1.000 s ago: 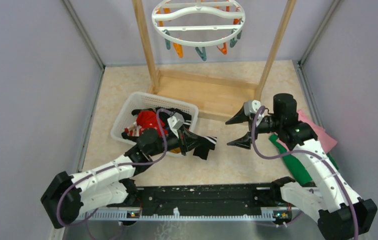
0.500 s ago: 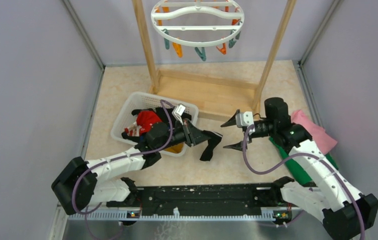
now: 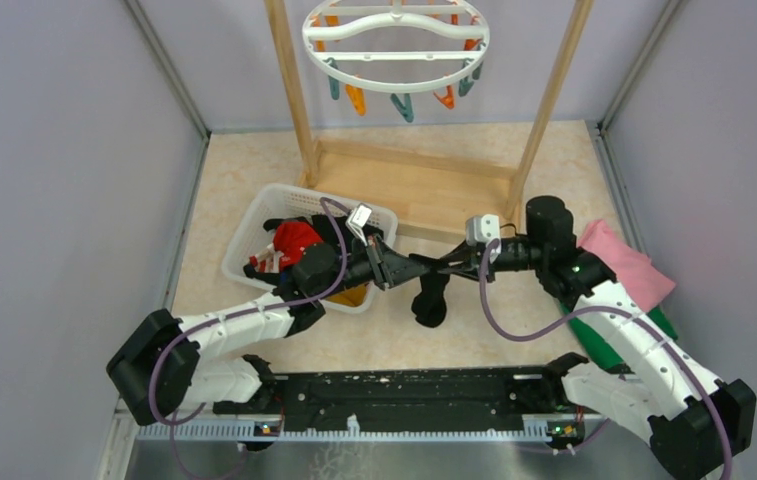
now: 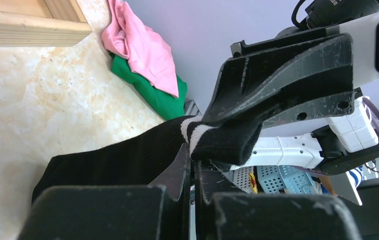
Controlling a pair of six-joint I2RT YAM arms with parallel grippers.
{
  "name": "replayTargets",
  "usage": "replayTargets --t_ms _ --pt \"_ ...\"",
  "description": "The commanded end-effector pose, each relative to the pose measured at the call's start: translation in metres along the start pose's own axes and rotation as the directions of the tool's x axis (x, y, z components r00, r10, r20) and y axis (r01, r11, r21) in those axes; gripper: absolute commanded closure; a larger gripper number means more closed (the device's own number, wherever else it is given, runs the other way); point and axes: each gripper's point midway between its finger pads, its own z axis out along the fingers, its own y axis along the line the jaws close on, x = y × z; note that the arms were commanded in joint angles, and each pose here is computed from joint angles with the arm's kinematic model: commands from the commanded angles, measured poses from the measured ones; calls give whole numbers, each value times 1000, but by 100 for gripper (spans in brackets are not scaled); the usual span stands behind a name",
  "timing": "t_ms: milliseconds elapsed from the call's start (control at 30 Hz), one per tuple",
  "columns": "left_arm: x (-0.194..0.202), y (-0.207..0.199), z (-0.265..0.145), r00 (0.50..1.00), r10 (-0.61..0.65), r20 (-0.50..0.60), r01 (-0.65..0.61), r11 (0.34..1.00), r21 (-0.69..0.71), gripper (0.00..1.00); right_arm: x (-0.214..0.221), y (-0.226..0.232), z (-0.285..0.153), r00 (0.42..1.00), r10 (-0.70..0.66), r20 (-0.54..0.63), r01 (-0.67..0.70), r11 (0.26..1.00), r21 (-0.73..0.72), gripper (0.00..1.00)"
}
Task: Clip the socks to the hanger
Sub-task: Pick up the sock from the bin.
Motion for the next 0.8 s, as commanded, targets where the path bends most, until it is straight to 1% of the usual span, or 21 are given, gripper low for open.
replayTargets --t_ms 0,33,67,133,167,200,267,300,333,367,400,433,500,567,667,767 --pt "-9 -17 0 999 16 36 -18 998 67 100 -27 2 4 997 3 81 1 999 -40 88" --pt "-8 -16 -1 999 18 33 -20 998 66 100 -27 6 5 996 17 90 -12 998 -63 97" --pt "-6 -14 -2 999 21 31 -23 998 66 100 -27 9 5 995 33 99 -25 996 -81 100" --pt "-3 -11 -5 998 52 30 -54 996 68 100 -26 15 6 993 62 105 -50 993 -110 100" --pt "-2 -12 -8 996 88 29 -90 992 84 90 -25 18 6 992 73 107 -60 990 -126 100" --pt "1 -14 -11 990 141 30 -143 984 104 78 -23 20 7 991 89 104 -74 987 -140 100" --pt "11 -17 -22 961 277 16 -276 947 164 57 -16 25 7 990 106 89 -91 984 -156 100" --pt "21 -18 -30 932 364 -1 -356 911 207 47 -12 27 7 991 107 76 -93 982 -166 100" --pt "33 -21 -39 896 443 -20 -422 866 268 34 -10 29 6 993 98 68 -85 981 -174 100" --pt "41 -24 -48 860 510 -17 -479 819 316 18 -9 32 4 994 97 58 -85 979 -183 100" --pt "46 -25 -55 832 555 -2 -523 784 336 3 -7 34 3 995 87 53 -75 978 -193 100" --pt "48 -22 -62 811 585 15 -556 762 332 1 -7 36 1 996 75 51 -63 977 -204 100" --pt "45 -15 -73 779 624 65 -614 738 280 1 -4 39 -3 998 52 40 -42 975 -220 100" --pt "39 -8 -84 723 680 122 -688 693 213 1 1 41 -6 998 52 34 -43 973 -225 100" --pt "35 -12 -101 627 746 226 -779 598 188 1 3 40 -10 996 69 56 -54 971 -234 100" --pt "33 -22 -113 529 784 325 -848 500 176 1 1 40 -15 993 91 81 -69 967 -246 100"
